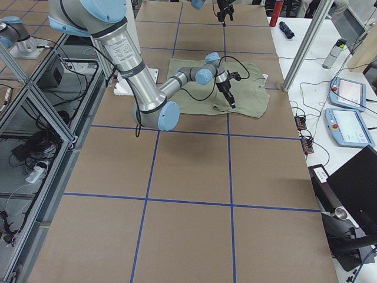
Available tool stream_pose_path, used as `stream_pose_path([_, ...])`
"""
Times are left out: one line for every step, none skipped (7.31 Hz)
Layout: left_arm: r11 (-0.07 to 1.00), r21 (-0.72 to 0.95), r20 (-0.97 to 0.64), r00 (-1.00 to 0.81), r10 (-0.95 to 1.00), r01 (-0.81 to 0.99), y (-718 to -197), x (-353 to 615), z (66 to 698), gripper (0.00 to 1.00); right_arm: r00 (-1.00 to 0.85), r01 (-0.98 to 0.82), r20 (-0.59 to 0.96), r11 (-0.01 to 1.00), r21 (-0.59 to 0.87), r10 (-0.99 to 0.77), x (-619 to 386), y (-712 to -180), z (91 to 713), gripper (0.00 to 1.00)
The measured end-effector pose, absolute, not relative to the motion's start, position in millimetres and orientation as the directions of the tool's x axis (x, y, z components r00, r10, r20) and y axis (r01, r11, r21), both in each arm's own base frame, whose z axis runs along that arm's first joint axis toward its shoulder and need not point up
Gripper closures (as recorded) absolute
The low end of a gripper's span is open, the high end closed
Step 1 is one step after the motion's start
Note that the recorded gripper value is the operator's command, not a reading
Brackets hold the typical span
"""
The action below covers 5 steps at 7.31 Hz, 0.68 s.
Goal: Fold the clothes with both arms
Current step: 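Withdraw the right gripper while the left gripper moves toward the shirt hem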
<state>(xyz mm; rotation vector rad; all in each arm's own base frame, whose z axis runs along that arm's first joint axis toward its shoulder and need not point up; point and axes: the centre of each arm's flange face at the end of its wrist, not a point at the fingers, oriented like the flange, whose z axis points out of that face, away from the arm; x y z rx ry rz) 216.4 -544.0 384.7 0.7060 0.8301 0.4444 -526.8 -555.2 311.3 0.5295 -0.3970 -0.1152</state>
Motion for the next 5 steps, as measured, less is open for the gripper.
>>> stream_pose_path([0.708,0.703,-0.536,0.606,0.588,-0.066,-543,217,382,0.0,0.879,-0.021,0.425,0.873,0.487,-0.216,-517,-563,303,0.0])
stream_pose_path([0.746,0.666,-0.589,0.604,0.537,-0.013,-541,217,375,0.0,0.828,-0.071,0.527,0.896,0.439,-0.193,-506,-566,293,0.0])
stream_pose_path([0.792,0.608,-0.66,0.593,0.461,0.06,-534,216,366,0.0,0.773,-0.144,0.621,0.919,0.367,-0.127,-495,-560,283,0.0])
stream_pose_path([0.831,0.54,-0.729,0.567,0.382,0.134,-520,215,362,0.0,0.708,-0.216,0.704,0.934,0.284,-0.051,-478,-539,273,0.0])
stream_pose_path([0.858,0.473,-0.795,0.517,0.317,0.2,-495,218,366,0.0,0.632,-0.286,0.774,0.94,0.185,0.04,-455,-502,269,0.0])
